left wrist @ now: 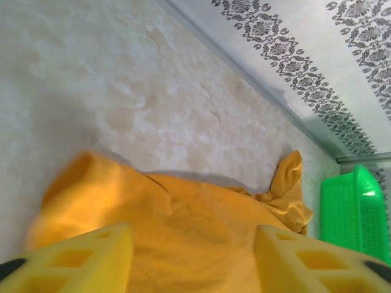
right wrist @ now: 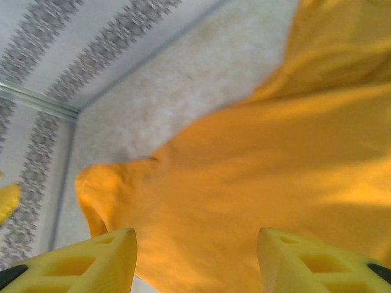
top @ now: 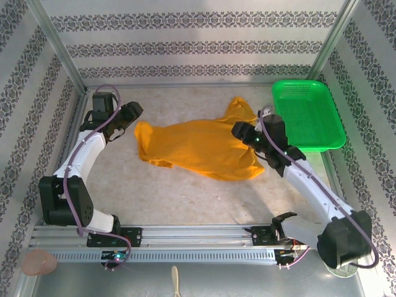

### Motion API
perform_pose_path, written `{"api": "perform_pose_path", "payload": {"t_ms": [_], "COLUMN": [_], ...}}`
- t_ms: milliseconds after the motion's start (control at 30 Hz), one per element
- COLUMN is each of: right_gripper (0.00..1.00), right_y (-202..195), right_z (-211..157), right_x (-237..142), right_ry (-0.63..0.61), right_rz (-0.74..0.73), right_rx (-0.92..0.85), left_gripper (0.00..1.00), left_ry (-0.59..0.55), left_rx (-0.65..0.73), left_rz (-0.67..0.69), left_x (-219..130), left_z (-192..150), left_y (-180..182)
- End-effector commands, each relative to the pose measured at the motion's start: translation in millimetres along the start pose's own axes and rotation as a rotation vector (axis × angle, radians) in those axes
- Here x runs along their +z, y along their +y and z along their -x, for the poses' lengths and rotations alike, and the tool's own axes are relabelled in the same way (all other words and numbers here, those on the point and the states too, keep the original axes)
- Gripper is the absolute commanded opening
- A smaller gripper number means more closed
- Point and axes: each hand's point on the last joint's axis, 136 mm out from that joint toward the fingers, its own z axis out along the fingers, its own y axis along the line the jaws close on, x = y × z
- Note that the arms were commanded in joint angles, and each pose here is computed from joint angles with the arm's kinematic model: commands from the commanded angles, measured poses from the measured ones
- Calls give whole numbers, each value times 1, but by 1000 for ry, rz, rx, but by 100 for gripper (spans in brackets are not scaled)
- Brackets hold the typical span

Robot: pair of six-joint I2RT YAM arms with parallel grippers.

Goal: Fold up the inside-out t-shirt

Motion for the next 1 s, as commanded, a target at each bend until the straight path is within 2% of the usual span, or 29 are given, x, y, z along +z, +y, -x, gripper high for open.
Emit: {"api": "perform_pose_path", "payload": {"t_ms": [0,100,167,300,400,600,967], "right_gripper": [56,57,58,63,66,69,75], "right_y": [-32,-32,-19,11,28,65,86], "right_z": [-38,-68,-87,-126,-142,-176,-205], "right_x": [-2,0,6,27,49,88,141], "right_ry": [80,142,189,289,346,461,525], "right_rz": [-80,-85,-71,-82,-95,-59,-96], "right_rx": [-43,-113,-189,-439,-605,-833,-1003], "left_gripper": [59,60,60,60,60,60,63], "left_ry": [-6,20,24,42,36,26,-16], "left_rx": [-55,-86,-117,-156,-144,-146,-171], "left_rz": [52,134,156,181,232,325,402], "left_x": [-19,-35,-42,-47,-44,-31,-1], "left_z": [-16,-58,-88,-147,-170,-175,-153], "left_y": [17,43,56,74,87,109,123]}}
